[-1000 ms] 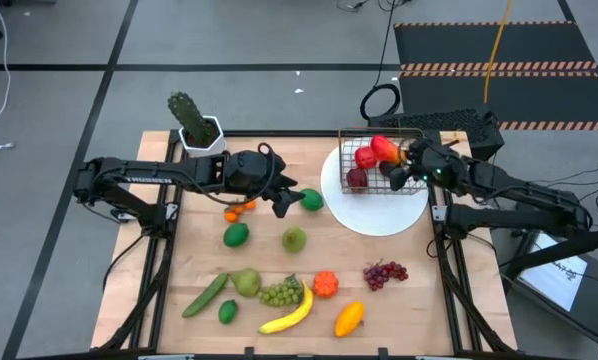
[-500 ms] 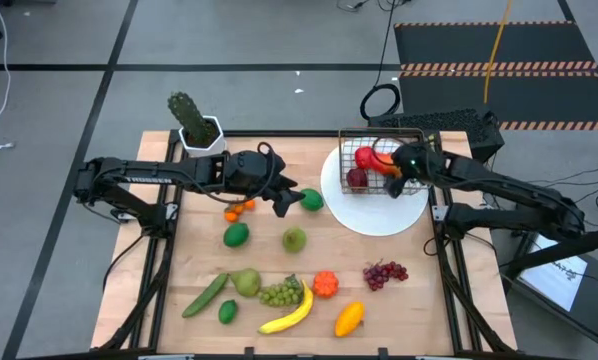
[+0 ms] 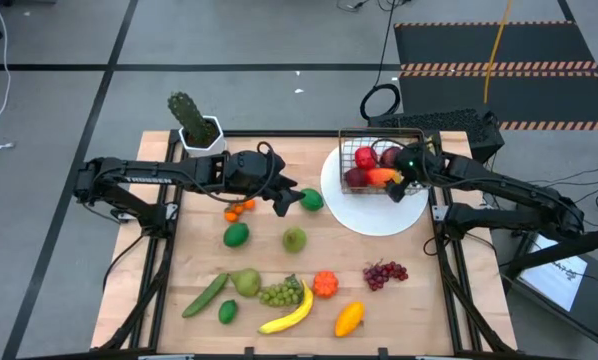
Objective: Build produce basket
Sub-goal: Put the top green pear into the gold wire basket
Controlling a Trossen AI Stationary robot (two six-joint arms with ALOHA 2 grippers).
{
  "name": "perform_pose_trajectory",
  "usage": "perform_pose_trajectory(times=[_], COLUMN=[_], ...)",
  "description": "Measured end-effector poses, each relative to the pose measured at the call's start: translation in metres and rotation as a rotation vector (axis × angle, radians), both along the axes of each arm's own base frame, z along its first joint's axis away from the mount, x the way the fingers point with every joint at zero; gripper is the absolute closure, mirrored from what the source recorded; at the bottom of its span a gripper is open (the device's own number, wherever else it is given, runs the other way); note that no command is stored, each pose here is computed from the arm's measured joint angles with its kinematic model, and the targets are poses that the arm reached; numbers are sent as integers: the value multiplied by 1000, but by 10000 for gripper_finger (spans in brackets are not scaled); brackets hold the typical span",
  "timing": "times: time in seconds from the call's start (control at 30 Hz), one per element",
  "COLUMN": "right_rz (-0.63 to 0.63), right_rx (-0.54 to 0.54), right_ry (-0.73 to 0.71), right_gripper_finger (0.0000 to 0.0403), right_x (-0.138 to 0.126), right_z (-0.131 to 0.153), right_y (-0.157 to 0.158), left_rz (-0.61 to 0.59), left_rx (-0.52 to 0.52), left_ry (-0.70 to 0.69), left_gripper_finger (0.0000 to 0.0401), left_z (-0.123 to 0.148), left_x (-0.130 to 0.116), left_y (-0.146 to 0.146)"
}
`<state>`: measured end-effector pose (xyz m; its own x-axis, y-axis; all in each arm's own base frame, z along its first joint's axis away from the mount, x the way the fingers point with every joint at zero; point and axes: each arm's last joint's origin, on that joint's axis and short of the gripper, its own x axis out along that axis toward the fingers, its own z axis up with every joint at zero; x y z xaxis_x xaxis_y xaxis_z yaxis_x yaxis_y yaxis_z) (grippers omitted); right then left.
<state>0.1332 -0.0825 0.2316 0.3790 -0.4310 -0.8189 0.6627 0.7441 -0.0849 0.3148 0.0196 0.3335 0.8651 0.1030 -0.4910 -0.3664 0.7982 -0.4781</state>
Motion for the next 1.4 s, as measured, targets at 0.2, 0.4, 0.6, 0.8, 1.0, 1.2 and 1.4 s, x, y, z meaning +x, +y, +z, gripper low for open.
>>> perform_pose_trajectory(times=[0.2,0.4,0.6,0.8,1.0,1.2,1.4], right_rz=[-81,-107,-83,-44,22,159,240], right_rx=[63,172,283,490,591,564,585], right_ry=[-109,-329,-532,-690,-763,-881,-855], right_gripper_finger=[10,11,12,12,12,12,12], right_x=[-2,-5,-9,-6,3,8,5], right_z=[11,35,55,67,75,88,88], right_y=[3,13,28,49,72,89,101], left_rz=[-23,-81,-185,-218,-257,-322,-270], left_rx=[-67,-119,-95,30,247,372,354], left_ry=[-3,4,39,179,306,373,427], left_gripper_finger=[144,144,144,144,144,144,144], left_z=[0,-1,-3,-14,-29,-56,-83], left_x=[0,0,-3,-16,-20,2,18], left_y=[-6,-25,-54,-81,-94,-99,-103])
